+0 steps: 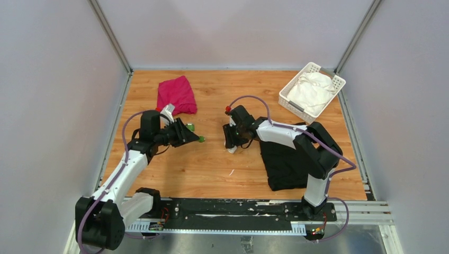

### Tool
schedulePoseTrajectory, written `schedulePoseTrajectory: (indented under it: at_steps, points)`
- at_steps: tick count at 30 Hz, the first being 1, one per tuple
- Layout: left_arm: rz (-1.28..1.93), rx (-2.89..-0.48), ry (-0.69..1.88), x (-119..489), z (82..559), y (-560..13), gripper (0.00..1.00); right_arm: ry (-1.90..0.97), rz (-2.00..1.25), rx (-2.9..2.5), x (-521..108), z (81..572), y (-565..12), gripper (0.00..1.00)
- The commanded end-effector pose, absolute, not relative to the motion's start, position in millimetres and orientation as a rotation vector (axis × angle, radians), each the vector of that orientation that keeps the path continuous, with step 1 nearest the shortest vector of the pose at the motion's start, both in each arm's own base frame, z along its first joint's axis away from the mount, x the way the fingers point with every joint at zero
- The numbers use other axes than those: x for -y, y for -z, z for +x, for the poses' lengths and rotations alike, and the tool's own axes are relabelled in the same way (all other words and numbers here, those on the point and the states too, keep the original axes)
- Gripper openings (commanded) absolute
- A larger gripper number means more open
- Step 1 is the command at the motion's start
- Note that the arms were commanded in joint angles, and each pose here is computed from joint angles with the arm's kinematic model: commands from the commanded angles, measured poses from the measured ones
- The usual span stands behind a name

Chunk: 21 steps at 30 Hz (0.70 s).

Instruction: Install the water faucets

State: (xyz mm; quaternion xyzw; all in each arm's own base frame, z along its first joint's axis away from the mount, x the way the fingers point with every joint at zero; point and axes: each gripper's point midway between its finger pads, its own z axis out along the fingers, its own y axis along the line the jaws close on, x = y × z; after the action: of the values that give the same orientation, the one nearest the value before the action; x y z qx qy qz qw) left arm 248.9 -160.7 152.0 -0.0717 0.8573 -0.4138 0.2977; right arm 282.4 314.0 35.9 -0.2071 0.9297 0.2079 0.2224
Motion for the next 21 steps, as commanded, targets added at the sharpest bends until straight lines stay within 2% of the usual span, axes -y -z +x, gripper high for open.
schedulePoseTrajectory:
  at_steps: [1,4,8,10,18,21]
  points:
    - [-0.117,-2.249,1.115,164,252,-165,0.00,-0.468,-0.721,-2.538,-299,277,-45,0.00]
    - [-0.081,-2.260,1.127,165,250,-167,0.00,-0.477,-0.794,-2.475,-296,276,-66,0.00]
    - [0.150,-2.245,1.299,189,231,-187,0.00,-0.562,-0.963,-2.377,-301,265,-109,0.00]
    - [0.228,-2.279,1.227,187,230,-189,0.00,-0.600,-1.043,-2.301,-303,260,-131,0.00]
    - [0.316,-2.142,1.434,207,229,-236,0.00,-0.805,-1.239,-2.084,-303,214,-179,0.00]
    - [0.315,-2.098,1.538,214,225,-249,0.00,-0.773,-1.254,-2.042,-302,207,-182,0.00]
